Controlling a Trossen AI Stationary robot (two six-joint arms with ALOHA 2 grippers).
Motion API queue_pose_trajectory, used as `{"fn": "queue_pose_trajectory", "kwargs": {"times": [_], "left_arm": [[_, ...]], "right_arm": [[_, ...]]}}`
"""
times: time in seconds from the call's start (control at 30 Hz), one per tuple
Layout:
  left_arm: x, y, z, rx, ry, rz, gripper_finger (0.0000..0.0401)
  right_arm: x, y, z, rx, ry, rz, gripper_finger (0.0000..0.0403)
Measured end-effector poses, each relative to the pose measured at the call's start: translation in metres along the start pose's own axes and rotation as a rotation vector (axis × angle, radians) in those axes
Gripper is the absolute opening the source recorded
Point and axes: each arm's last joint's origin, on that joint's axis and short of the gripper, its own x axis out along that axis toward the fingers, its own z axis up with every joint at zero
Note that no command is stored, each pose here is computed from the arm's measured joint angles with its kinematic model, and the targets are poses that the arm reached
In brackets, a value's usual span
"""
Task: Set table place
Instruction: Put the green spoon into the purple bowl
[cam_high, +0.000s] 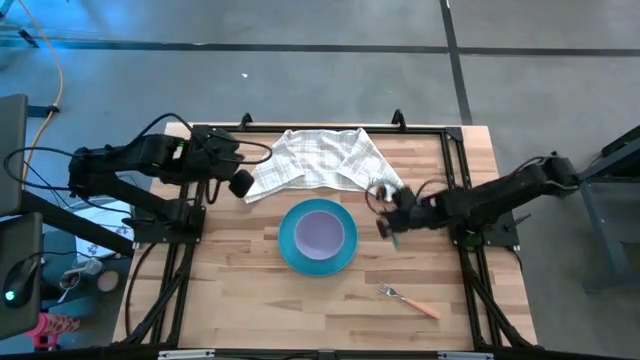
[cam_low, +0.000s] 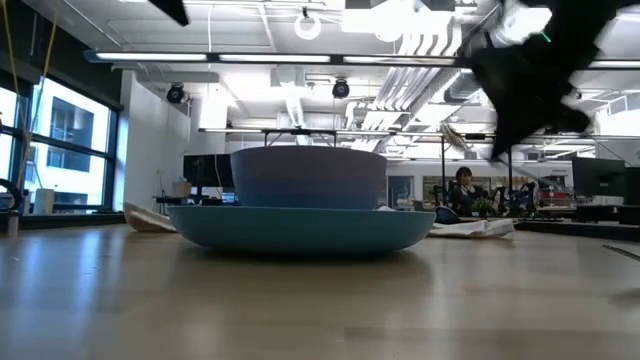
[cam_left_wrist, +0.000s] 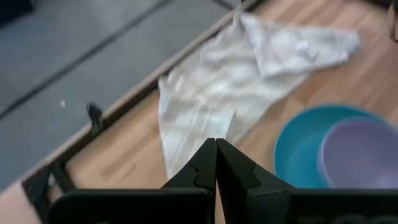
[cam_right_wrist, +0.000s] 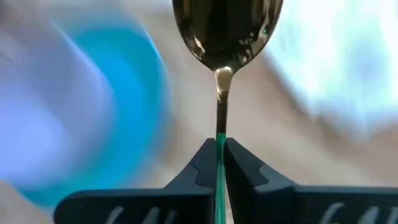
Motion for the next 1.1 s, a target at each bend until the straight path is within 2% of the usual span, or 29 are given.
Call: {"fn": "queue_pose_trajectory", "kwargs": {"times": [0.07,0.13,0.27,0.4,0.5,0.57,0.77,0.83,0.97,1.1], "left_arm": [[0.005,-0.008,0.006,0.004,-0.053,0.004,0.0],[0.01,-0.019,0.014,0.011,-0.107,-0.013,0.0],[0.024,-0.046,0.033,0.005,-0.218,-0.088,0.0],[0.039,-0.076,0.05,0.035,-0.327,-0.206,0.0014],[0.048,-0.095,0.061,0.078,-0.394,-0.355,0.0045],[0.056,-0.107,0.069,0.082,-0.451,-0.396,0.0075],[0.086,-0.125,0.076,0.042,-0.486,-0.39,0.0169],[0.092,-0.131,0.081,0.011,-0.51,-0.458,0.0194],[0.105,-0.137,0.083,0.005,-0.487,-0.586,0.0229],[0.111,-0.142,0.082,-0.006,-0.476,-0.612,0.0245]], "right_arm": [[-0.023,0.015,0.024,-0.007,-0.16,0.051,0.0001],[-0.043,0.027,0.044,-0.064,-0.269,0.071,0.0001],[-0.089,0.05,0.086,-0.166,-0.485,0.121,0.0001],[-0.12,0.064,0.116,-0.268,-0.607,0.146,0.0],[-0.134,0.072,0.13,-0.329,-0.644,0.154,0.0],[-0.135,0.077,0.134,-0.371,-0.639,0.153,0.0],[-0.127,0.094,0.14,-0.425,-0.629,0.147,0.0],[-0.121,0.098,0.139,-0.445,-0.615,0.14,0.0],[-0.117,0.101,0.139,-0.456,-0.603,0.159,0.0],[-0.117,0.102,0.139,-0.461,-0.603,0.167,0.0]]}}
